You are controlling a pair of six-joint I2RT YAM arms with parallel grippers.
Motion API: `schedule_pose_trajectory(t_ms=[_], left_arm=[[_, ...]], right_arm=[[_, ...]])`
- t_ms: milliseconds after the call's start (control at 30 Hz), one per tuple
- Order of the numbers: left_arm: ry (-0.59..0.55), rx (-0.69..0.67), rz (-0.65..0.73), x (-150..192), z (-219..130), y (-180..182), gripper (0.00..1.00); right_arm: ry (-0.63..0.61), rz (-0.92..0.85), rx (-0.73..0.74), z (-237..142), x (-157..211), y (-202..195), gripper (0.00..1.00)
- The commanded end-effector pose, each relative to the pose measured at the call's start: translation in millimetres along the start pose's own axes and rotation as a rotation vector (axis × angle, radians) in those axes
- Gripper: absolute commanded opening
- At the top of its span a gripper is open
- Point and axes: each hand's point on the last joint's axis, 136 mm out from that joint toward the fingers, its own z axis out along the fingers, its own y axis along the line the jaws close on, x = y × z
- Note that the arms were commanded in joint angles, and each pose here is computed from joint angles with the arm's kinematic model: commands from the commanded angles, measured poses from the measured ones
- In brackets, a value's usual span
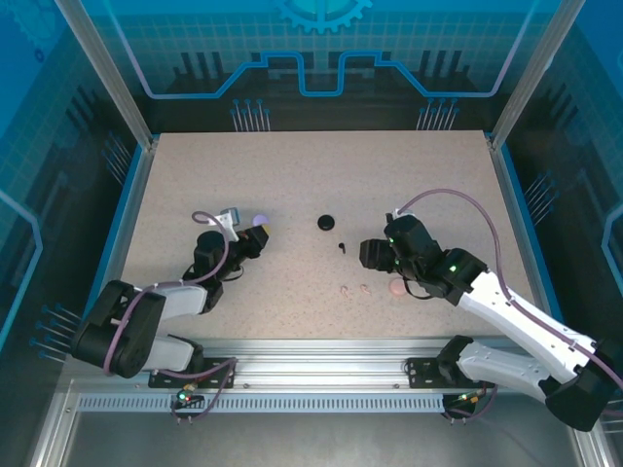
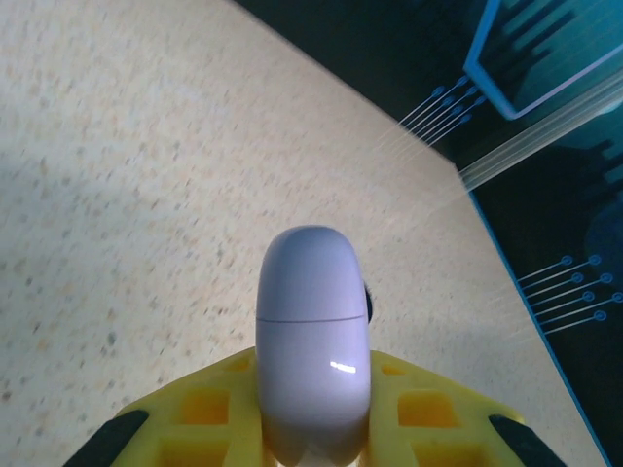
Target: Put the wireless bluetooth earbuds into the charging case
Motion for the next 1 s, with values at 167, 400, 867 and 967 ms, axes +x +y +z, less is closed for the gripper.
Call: schedule_pose_trajectory(t_ms=[167, 400, 867, 967], left_arm=[[0.219, -0.043, -0.144, 22, 13, 19, 0.08], [0.289, -0.083, -0.235, 25, 23, 44, 0.10], [0.386, -0.155, -0.424, 45, 37, 100, 0.24], [0.378, -0.160, -0.443, 44, 36, 103, 0.30]], right_arm=[[0.070, 0.012, 0.159, 16, 11, -39, 0.73], [0.142, 0.033, 0.251, 24, 34, -68, 0.74], [0.257, 0.121, 0.331, 36, 59, -102, 0.83], [0.288, 0.126, 0.352, 38, 65, -108, 0.84]])
